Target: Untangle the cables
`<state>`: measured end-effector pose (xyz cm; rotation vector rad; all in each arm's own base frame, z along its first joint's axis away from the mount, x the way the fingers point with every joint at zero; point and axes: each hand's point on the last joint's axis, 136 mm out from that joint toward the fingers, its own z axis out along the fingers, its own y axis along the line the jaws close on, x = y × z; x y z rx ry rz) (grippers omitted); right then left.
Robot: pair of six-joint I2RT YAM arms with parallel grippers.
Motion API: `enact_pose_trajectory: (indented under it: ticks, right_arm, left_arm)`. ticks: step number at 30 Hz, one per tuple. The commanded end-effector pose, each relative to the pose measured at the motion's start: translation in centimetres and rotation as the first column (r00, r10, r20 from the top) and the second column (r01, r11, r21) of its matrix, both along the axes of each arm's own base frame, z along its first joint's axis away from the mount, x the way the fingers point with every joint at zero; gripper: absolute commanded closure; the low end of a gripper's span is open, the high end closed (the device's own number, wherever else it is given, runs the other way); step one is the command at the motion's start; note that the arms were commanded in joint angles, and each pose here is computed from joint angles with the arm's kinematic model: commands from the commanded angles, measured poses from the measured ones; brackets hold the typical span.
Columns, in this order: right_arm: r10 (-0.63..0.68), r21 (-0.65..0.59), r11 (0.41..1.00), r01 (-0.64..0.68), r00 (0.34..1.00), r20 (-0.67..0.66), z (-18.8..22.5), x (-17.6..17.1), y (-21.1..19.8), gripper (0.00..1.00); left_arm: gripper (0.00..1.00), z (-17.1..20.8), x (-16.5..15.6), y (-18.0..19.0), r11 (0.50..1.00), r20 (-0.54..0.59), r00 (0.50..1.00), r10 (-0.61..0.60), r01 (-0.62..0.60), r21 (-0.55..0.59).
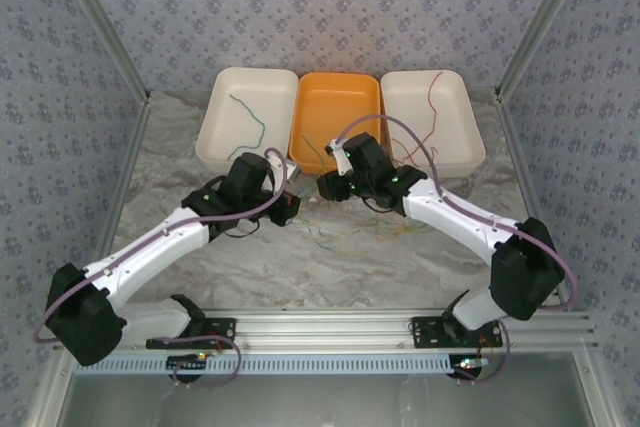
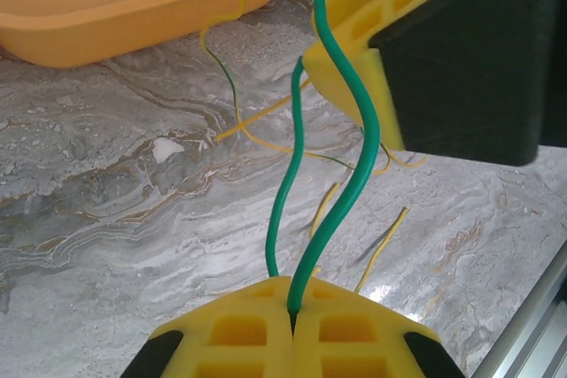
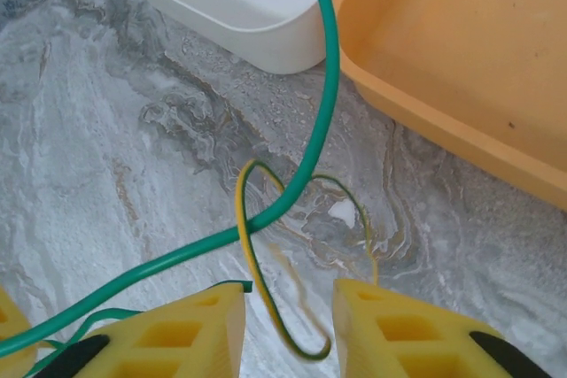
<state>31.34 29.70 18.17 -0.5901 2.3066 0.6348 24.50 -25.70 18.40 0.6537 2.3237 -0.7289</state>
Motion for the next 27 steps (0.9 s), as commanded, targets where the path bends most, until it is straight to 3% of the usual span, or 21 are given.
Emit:
enact_pose_trajectory:
  ticks: [1, 3, 9, 17, 23, 27]
  right_arm:
    - [-0.006, 0.034, 0.999, 0.005, 0.999, 0.047, 2.2, 1.1, 0.5, 0.93]
    - [-0.029, 0.038, 0.999, 0.027, 0.998, 0.059, 2.5, 0.9, -0.2, 1.0]
    - [-0.21, 0.078, 0.976, 0.203, 0.973, 0.093, 3.9, 1.0, -6.2, 1.0]
    - [-0.423, 0.141, 0.899, 0.414, 0.905, 0.043, 3.9, 0.6, -14.8, 1.0]
    - [-0.544, 0.145, 0.833, 0.534, 0.838, 0.036, 3.3, -1.1, -18.9, 1.0]
    - [-0.537, 0.177, 0.83, 0.529, 0.844, -0.003, 2.7, -1.7, -19.0, 1.0]
  left_arm:
    - [1.0, 1.4, 0.4, -0.2, 1.0, 0.042, 0.999, 0.001, -0.001, -0.009]
    - [1.0, 1.1, 0.6, 0.2, 1.0, 0.043, 0.999, 0.029, -0.029, 0.01]
    - [1.0, -0.3, 2.1, 2.6, 0.979, 0.054, 0.984, 0.171, -0.176, 0.101]
    - [1.0, -0.2, 2.4, 4.6, 0.961, 0.077, 0.963, 0.257, -0.264, 0.085]
    - [1.0, -0.4, 2.9, 7.2, 0.925, 0.066, 0.929, 0.363, -0.368, 0.095]
    - [1.0, -0.4, 2.3, 6.2, 0.948, 0.027, 0.949, 0.315, -0.316, 0.038]
